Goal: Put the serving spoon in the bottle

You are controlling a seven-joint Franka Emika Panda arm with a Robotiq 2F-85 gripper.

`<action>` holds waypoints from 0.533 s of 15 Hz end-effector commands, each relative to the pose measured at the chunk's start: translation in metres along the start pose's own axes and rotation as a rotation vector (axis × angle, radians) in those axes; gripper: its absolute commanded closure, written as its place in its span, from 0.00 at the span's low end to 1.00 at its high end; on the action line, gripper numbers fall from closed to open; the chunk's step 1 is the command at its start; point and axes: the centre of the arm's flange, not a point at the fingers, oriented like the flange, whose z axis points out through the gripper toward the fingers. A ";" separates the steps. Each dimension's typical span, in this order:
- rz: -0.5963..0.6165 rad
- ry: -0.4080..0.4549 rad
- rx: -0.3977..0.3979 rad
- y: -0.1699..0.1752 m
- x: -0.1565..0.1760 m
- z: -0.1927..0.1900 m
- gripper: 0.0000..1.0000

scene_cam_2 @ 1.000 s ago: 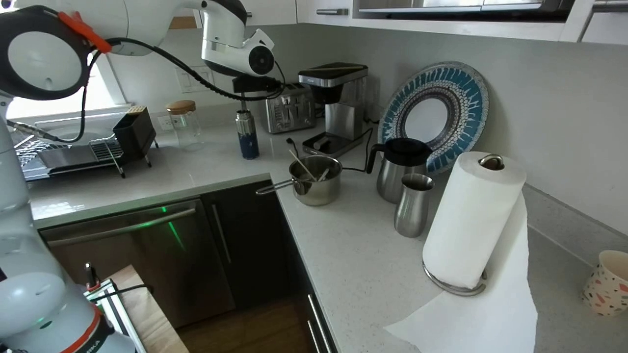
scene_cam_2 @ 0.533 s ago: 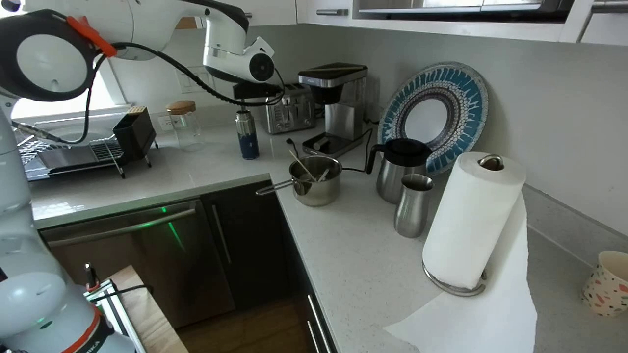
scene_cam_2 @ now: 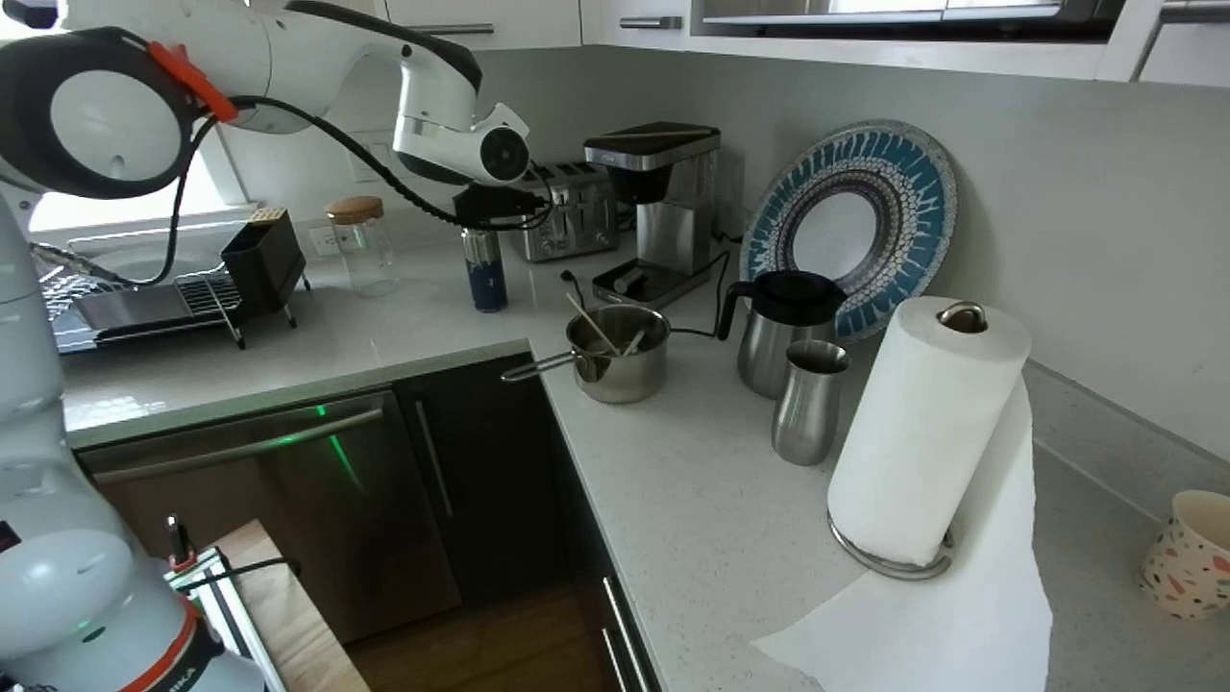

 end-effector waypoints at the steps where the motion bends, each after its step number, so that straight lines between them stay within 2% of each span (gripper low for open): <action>1: -0.018 -0.049 -0.010 -0.011 -0.020 0.006 0.97; 8: -0.011 -0.095 -0.058 -0.006 -0.048 0.009 0.97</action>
